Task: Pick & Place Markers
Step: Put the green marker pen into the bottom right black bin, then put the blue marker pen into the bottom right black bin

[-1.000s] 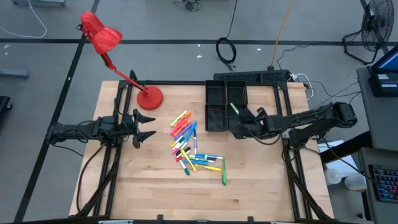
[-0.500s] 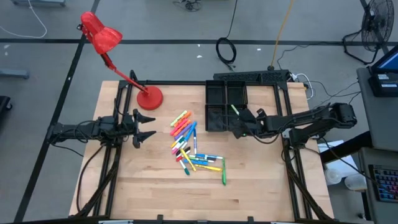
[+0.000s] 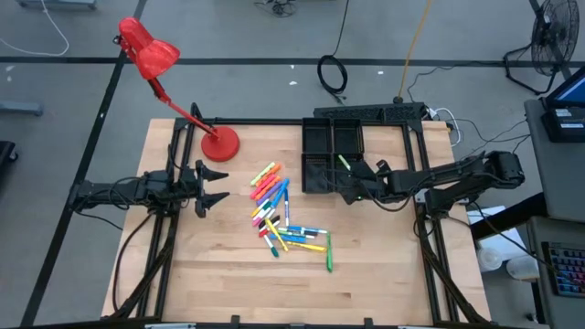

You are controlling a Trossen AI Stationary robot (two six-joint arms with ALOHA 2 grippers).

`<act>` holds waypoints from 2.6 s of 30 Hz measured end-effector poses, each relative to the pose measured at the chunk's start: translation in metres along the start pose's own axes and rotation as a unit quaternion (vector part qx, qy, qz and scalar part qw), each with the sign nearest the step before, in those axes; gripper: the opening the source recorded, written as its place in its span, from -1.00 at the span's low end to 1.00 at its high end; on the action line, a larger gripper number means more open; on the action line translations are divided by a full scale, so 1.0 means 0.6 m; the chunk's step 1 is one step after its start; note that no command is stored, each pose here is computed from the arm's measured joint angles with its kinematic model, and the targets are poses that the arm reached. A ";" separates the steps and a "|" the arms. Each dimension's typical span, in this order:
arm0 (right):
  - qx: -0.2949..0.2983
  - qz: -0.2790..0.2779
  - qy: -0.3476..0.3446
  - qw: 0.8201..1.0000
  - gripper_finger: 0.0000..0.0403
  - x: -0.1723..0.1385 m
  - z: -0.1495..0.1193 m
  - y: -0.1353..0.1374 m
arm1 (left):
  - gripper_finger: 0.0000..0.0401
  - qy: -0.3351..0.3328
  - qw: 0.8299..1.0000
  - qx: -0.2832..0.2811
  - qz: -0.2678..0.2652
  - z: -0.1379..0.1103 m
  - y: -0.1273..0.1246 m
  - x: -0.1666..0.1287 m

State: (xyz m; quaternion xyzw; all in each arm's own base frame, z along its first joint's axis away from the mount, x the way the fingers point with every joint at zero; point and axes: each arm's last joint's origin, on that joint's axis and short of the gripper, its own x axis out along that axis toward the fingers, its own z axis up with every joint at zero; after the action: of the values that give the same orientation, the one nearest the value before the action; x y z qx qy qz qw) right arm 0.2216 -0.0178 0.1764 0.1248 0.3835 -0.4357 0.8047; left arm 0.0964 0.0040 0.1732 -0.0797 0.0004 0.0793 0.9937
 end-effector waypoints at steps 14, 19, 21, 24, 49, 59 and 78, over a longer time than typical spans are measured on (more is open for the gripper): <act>0.001 0.000 0.000 1.000 -0.72 0.000 0.000 0.000 | 0.62 0.000 1.000 0.000 0.000 0.000 0.000 0.000; 0.001 0.000 0.000 1.000 -0.67 0.000 0.000 0.000 | 0.62 0.000 1.000 0.000 0.000 0.000 0.000 0.000; -0.002 0.000 0.000 1.000 -0.66 0.000 0.000 0.000 | 0.61 0.000 1.000 0.000 0.000 0.000 0.000 0.000; -0.015 0.000 -0.001 1.000 -0.65 0.000 0.000 0.000 | 0.62 0.000 1.000 0.000 0.000 0.000 0.000 0.000; -0.203 0.331 -0.156 0.908 -0.26 -0.056 -0.034 0.167 | 0.62 0.000 1.000 0.000 0.000 0.000 0.000 0.000; -0.263 0.321 -0.085 0.906 -0.02 -0.018 -0.063 0.196 | 0.62 0.000 1.000 0.000 0.000 0.000 0.000 0.000; -0.280 0.297 -0.055 0.911 -0.07 0.011 -0.086 0.203 | 0.62 0.000 1.000 0.000 0.000 0.000 0.000 0.000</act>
State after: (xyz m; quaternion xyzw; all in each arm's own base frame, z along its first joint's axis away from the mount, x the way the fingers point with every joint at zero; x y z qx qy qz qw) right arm 0.2947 0.0773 0.1205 -0.0224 0.3900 -0.0576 0.9187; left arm 0.0964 0.0040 0.1732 -0.0797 0.0004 0.0793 0.9937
